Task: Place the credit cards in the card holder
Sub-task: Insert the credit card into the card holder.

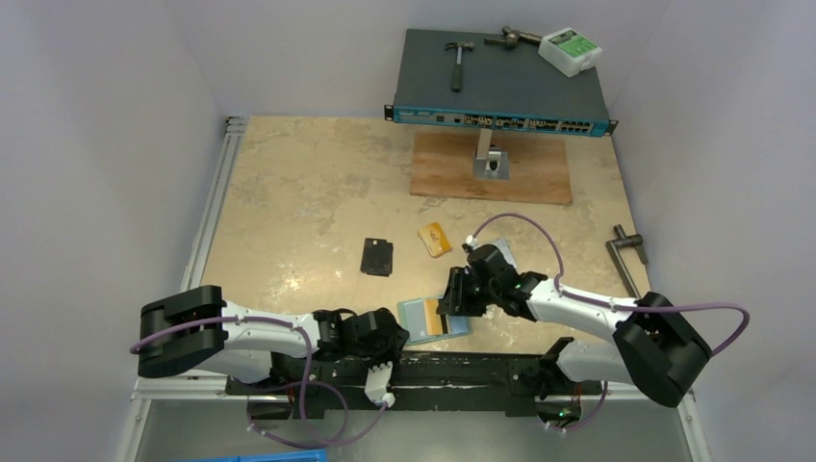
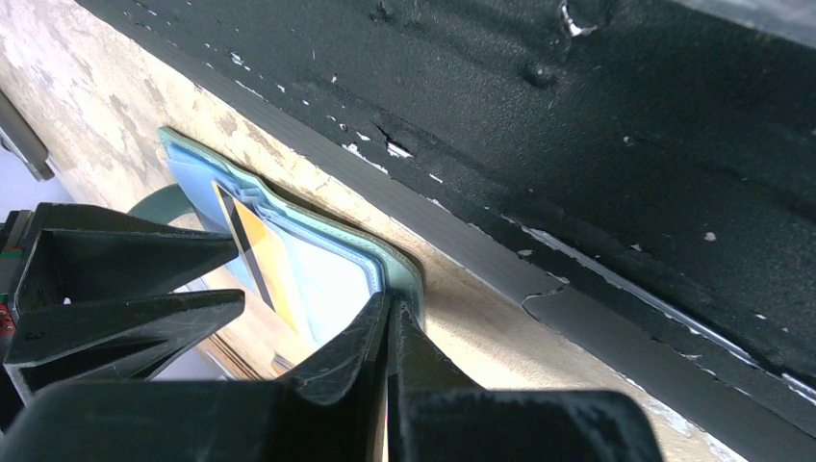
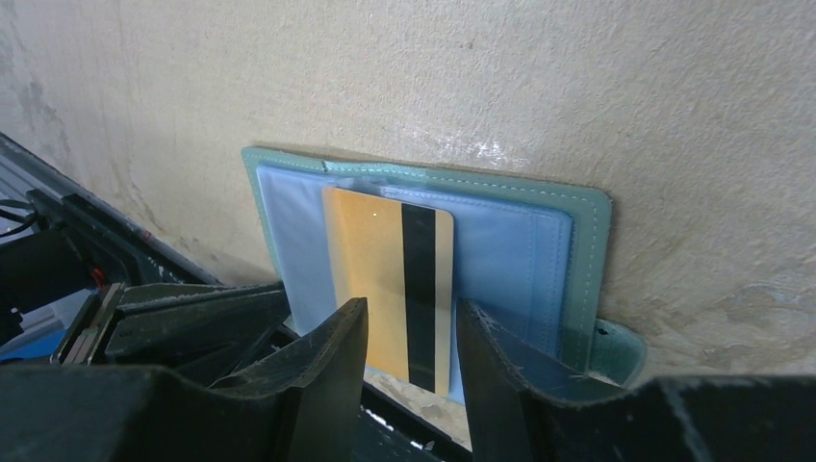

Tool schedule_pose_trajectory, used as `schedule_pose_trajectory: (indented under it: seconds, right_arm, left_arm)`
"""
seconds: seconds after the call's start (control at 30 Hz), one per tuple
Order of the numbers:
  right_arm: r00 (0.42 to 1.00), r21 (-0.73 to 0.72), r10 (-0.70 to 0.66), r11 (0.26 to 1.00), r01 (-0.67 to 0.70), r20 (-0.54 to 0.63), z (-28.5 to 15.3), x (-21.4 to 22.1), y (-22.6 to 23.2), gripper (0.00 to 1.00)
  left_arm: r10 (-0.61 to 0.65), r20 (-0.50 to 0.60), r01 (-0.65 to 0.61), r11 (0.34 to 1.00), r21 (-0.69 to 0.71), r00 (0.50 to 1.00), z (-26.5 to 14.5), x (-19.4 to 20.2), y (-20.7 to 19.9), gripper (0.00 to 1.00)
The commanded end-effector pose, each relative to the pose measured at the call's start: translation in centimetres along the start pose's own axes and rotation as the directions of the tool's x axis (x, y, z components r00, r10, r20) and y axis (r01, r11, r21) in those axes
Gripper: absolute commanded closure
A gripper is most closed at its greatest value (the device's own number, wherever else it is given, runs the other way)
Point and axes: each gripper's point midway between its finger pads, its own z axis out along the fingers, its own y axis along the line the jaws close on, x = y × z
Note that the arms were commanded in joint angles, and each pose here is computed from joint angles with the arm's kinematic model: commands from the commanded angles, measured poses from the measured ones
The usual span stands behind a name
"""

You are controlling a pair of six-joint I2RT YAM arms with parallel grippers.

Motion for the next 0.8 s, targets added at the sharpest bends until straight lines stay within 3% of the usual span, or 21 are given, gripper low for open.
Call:
schedule_pose_trajectory:
  seconds: [0.0, 0.77]
  right_arm:
    - [1.000, -0.035, -0.003, 0.999, 0.003, -0.012, 0.3, 0.1, 0.6, 0.61]
    - [0.999, -0.101, -0.051, 0.994, 0.052, 0.013, 0.0, -1.0, 2.5, 0.68]
  left_arm:
    - [-0.023, 0.077, 0.009, 0.984, 0.177, 0.997, 0.3, -1.9, -5.3, 1.00]
    - [-0.014, 0.080, 0.000, 0.985, 0.175, 0.997, 0.3, -1.9, -5.2, 1.00]
